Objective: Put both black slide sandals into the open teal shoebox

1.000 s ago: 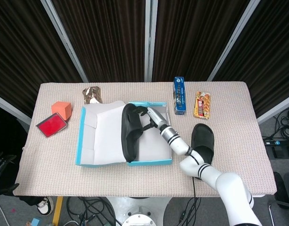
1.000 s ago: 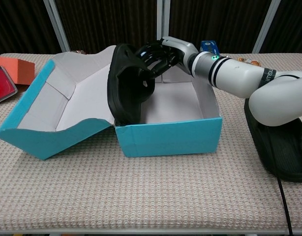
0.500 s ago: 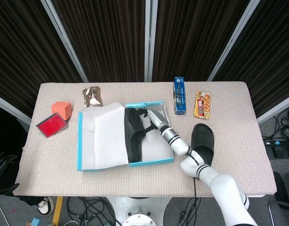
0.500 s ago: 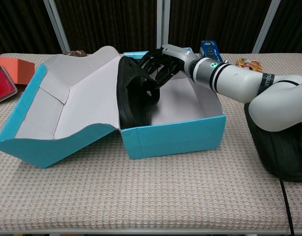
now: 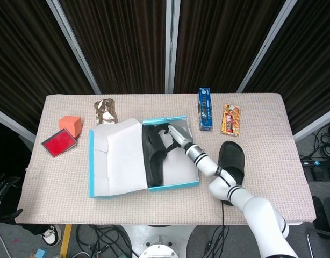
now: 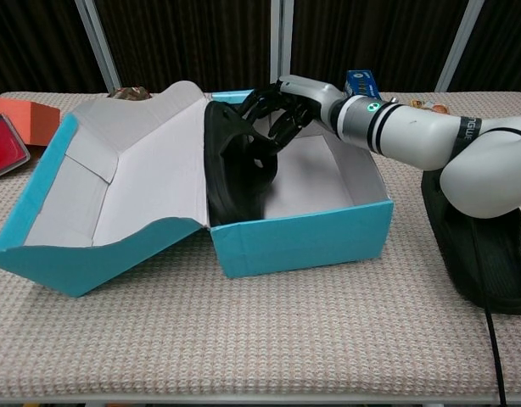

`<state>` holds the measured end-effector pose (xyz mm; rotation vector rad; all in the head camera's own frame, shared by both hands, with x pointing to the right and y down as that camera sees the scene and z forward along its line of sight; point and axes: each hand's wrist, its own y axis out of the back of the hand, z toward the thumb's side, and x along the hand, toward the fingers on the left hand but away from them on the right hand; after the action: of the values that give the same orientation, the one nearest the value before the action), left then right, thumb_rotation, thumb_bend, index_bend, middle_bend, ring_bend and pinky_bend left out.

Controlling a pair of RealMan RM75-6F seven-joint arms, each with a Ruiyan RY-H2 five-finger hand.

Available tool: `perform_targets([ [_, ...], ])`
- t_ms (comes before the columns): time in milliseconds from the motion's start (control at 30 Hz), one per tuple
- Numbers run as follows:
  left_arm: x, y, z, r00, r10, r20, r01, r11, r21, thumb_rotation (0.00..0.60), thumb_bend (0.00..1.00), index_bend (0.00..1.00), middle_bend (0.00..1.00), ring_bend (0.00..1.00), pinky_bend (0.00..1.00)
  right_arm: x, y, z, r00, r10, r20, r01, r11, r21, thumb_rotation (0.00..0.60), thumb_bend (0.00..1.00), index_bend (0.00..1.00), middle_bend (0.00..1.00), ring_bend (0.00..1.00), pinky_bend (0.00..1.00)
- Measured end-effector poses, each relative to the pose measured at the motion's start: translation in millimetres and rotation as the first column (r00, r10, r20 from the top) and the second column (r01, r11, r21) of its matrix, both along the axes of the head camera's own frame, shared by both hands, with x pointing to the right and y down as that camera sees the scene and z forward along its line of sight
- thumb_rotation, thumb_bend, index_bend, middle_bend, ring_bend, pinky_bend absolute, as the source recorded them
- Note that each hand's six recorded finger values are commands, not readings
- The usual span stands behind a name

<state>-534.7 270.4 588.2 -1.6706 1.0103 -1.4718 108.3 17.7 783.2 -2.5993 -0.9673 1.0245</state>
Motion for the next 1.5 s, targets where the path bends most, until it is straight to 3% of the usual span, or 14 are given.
perform_targets([
  [233,4.2,-0.3,-0.3,1.0,0.01,-0.007,-0.01,1.0,0.001,0.6,0.0,0.17,0.19,0.05,0.1,12.3,-6.7,-8.7,1.0,-0.012,-0.002,0.012,1.0,0.006,0.6,0.0,0.04,0.17,0.0,0.21],
  [700,13.4,2.4,-8.1,1.0,0.026,-0.012,-0.026,0.999,0.018,0.6,0.0,0.17,0.19,0.05,0.1,34.0,-11.5,-41.0,0.999,-0.004,0.049,0.003,1.0,0.021,0.6,0.0,0.0,0.14,0.0,0.2],
  [900,17.4,1.4,-10.7,0.999,0.033,-0.015,-0.033,0.999,0.027,0.6,0.0,0.17,0.19,0.05,0.1,44.9,-12.5,-72.8,0.993,0.009,0.115,-0.015,0.999,0.05,0.6,0.0,0.0,0.15,0.0,0.2],
  [1100,22.8,-1.1,-10.6,0.999,0.044,-0.023,-0.043,0.999,0.029,0.6,0.0,0.17,0.19,0.05,0.1,84.5,-18.8,-119.7,0.988,0.057,0.145,-0.072,0.993,0.097,0.6,0.0,0.0,0.16,0.0,0.19],
  [1300,24.9,-3.1,-9.3,0.998,0.046,-0.032,-0.045,0.999,0.028,0.6,0.0,0.17,0.19,0.05,0.1,154.3,-23.5,-160.8,0.991,0.131,0.035,-0.135,0.977,0.164,0.6,0.0,0.05,0.2,0.02,0.2],
  [1400,25.8,-2.7,-8.4,0.998,0.049,-0.037,-0.048,0.999,0.024,0.6,0.0,0.17,0.19,0.05,0.1,189.5,-20.7,-173.2,0.985,0.16,-0.069,-0.145,0.971,0.192,0.6,0.0,0.1,0.2,0.04,0.18],
  [1500,27.3,-1.7,-7.4,0.997,0.054,-0.048,-0.053,0.998,0.017,0.6,0.0,0.17,0.19,0.05,0.1,217.5,-14.8,-175.6,0.968,0.16,-0.193,-0.126,0.976,0.176,0.6,0.0,0.1,0.15,0.03,0.17],
])
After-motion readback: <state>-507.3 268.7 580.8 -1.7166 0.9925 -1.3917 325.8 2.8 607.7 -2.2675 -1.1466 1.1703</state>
